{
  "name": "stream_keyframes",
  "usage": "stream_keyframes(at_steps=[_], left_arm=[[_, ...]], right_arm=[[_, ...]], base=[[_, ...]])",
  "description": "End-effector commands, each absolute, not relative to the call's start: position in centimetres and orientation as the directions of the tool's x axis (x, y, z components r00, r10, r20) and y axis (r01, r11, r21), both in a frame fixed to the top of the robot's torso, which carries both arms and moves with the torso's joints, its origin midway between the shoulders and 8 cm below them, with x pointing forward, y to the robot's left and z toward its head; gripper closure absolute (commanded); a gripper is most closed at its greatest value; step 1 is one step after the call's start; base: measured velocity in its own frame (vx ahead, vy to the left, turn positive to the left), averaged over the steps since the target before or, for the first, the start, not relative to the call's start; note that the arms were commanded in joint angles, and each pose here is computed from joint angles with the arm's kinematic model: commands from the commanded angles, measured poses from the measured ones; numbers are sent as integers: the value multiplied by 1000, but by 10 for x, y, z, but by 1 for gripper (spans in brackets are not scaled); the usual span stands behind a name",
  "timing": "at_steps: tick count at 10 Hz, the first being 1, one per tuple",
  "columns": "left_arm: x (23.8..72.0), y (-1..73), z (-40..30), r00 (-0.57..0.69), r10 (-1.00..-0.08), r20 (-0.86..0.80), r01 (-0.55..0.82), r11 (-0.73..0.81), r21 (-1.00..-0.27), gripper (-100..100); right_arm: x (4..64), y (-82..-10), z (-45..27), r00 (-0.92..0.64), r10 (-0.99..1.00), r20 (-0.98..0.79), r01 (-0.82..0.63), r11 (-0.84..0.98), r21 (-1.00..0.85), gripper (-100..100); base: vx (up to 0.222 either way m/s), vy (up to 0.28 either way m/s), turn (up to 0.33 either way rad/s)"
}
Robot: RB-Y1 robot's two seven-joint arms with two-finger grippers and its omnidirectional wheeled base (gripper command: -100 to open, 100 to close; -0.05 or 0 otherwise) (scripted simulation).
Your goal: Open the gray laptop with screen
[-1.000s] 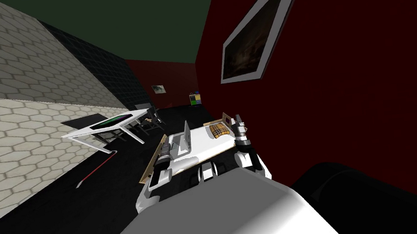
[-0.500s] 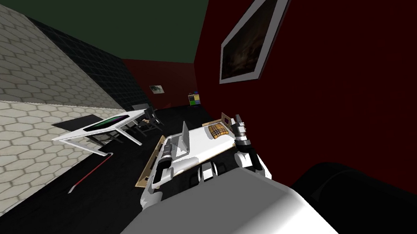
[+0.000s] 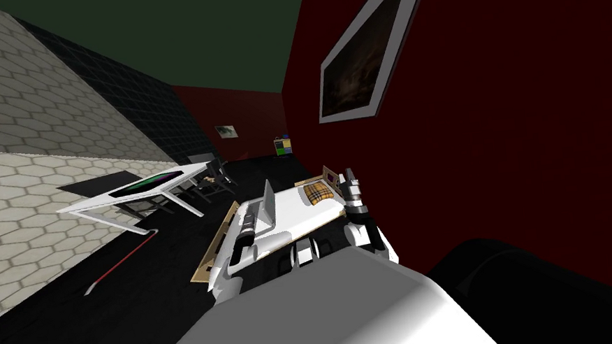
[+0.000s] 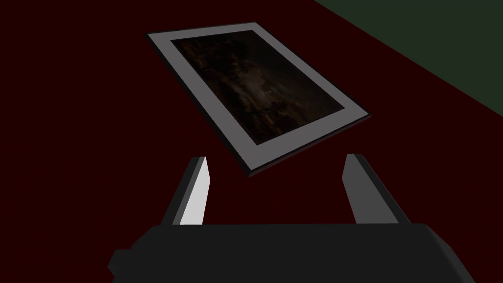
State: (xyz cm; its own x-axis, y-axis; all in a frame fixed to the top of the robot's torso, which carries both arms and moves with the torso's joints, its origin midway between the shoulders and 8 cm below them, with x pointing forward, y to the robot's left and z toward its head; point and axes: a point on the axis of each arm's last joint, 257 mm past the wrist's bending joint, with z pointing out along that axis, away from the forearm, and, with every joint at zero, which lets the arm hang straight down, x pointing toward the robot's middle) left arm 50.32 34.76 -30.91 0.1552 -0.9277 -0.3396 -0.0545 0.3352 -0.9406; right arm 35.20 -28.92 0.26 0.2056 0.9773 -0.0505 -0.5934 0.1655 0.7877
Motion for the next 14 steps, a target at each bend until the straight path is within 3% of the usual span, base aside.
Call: stream_keyframes(at_steps=[1, 8, 9, 14], left_arm=[[504, 350, -337, 147, -930, -337, -120, 321, -939, -100], [506, 347, -369, 135, -938, -318, -197, 289, -937, -100], [506, 347, -369, 135, -938, -318, -197, 290, -937, 100], [501, 308, -386, 161, -983, -88, -161, 61, -985, 100]], right_arm=[[352, -289, 3, 206, 977, -50, -593, 165, 788, 0], [352, -289, 3, 206, 977, -50, -593, 166, 788, 0], [352, -289, 3, 206, 977, -51, -593, 166, 788, 0], [352, -289, 3, 206, 977, -51, -593, 166, 788, 0]], base=[[18, -47, -47], [13, -28, -23], [0, 0, 0], [-30, 227, -47]])
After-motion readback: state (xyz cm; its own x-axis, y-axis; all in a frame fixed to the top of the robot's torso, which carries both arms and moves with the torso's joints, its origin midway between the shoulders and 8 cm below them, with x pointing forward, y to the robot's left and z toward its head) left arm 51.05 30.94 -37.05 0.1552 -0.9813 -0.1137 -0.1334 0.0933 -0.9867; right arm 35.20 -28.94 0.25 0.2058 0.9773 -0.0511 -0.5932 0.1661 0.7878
